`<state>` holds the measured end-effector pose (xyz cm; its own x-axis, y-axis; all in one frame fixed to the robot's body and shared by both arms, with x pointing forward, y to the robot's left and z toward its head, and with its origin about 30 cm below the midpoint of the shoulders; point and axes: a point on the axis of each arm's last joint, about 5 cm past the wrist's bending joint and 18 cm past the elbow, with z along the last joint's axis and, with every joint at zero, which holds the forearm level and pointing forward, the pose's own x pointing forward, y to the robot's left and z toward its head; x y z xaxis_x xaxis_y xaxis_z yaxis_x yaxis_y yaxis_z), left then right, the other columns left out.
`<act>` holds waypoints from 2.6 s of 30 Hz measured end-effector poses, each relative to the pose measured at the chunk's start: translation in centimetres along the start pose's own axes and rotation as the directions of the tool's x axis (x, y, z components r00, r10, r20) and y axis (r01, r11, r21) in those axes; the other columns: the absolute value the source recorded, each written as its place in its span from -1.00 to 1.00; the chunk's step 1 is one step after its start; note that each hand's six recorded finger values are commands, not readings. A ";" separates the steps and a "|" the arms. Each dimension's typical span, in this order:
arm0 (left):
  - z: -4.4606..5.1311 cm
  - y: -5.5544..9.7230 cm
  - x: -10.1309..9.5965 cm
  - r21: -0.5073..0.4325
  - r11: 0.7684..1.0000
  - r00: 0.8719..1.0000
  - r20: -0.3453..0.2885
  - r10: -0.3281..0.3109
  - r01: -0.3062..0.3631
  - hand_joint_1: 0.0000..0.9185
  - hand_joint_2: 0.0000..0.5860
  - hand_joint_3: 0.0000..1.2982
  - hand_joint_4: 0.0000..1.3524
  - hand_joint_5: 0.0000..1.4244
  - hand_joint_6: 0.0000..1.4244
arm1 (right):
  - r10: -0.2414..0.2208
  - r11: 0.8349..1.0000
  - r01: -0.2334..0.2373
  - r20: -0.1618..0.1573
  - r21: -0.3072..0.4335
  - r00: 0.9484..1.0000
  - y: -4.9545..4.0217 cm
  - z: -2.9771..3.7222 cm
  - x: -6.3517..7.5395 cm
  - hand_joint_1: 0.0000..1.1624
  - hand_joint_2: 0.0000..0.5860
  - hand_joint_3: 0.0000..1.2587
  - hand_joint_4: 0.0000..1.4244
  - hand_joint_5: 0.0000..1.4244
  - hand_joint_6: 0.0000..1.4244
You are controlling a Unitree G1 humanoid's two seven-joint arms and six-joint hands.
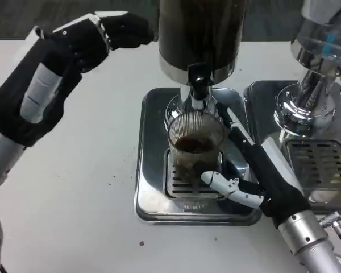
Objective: Grasp the cup under the faucet to collect the drink, then remove the cup.
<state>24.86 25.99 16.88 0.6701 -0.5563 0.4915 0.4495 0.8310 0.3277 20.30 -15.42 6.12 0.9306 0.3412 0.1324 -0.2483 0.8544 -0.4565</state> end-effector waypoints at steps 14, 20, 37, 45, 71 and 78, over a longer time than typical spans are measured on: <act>-0.85 0.6 -3.5 -0.001 0.997 0.987 -0.143 0.074 -0.075 -1.00 -0.65 -0.41 -0.47 -0.57 -0.65 | -0.011 1.000 0.011 0.022 0.005 1.000 0.02 0.41 0.1 -0.16 -0.18 -1.00 -1.00 -1.00 -0.93; -1.87 0.3 -4.6 -0.015 0.996 0.971 -0.224 0.081 -0.087 -1.00 -0.62 -0.40 -0.46 -0.56 -0.62 | -0.013 1.000 0.013 0.018 0.005 1.000 -0.01 0.39 0.1 -0.16 -0.18 -1.00 -1.00 -1.00 -0.93; -3.37 -0.6 -7.2 -0.026 0.992 0.933 -0.345 0.103 -0.120 -1.00 -0.56 -0.36 -0.41 -0.53 -0.62 | -0.026 0.994 0.032 -0.062 0.109 0.998 0.33 -0.86 -0.1 -0.16 -0.19 -1.00 -1.00 -1.00 -0.93; -3.97 -1.0 -7.8 -0.038 0.993 0.912 -0.400 0.088 -0.113 -1.00 -0.54 -0.33 -0.39 -0.51 -0.61 | -0.010 0.990 0.017 -0.058 0.137 0.998 0.37 -1.32 0.1 -0.02 -0.30 -1.00 -1.00 -1.00 -0.91; -3.81 -0.9 -8.8 -0.027 0.992 0.895 -0.435 0.096 -0.119 -1.00 -0.47 -0.28 -0.34 -0.49 -0.61 | 0.019 0.997 -0.015 -0.052 0.079 0.998 1.13 -1.22 1.2 0.04 -0.28 -1.00 -1.00 -1.00 -0.92; -3.73 -0.9 -8.9 -0.025 0.993 0.894 -0.437 0.095 -0.118 -1.00 -0.46 -0.27 -0.31 -0.47 -0.61 | 0.025 0.996 -0.020 -0.057 0.087 0.998 1.30 -1.30 1.6 0.02 -0.28 -1.00 -1.00 -1.00 -0.91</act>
<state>20.70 30.15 9.20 0.9003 -0.4188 0.1183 0.3819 0.8907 0.2467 21.84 -14.27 4.60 0.9379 0.3396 0.0702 -0.2895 0.8782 -0.3807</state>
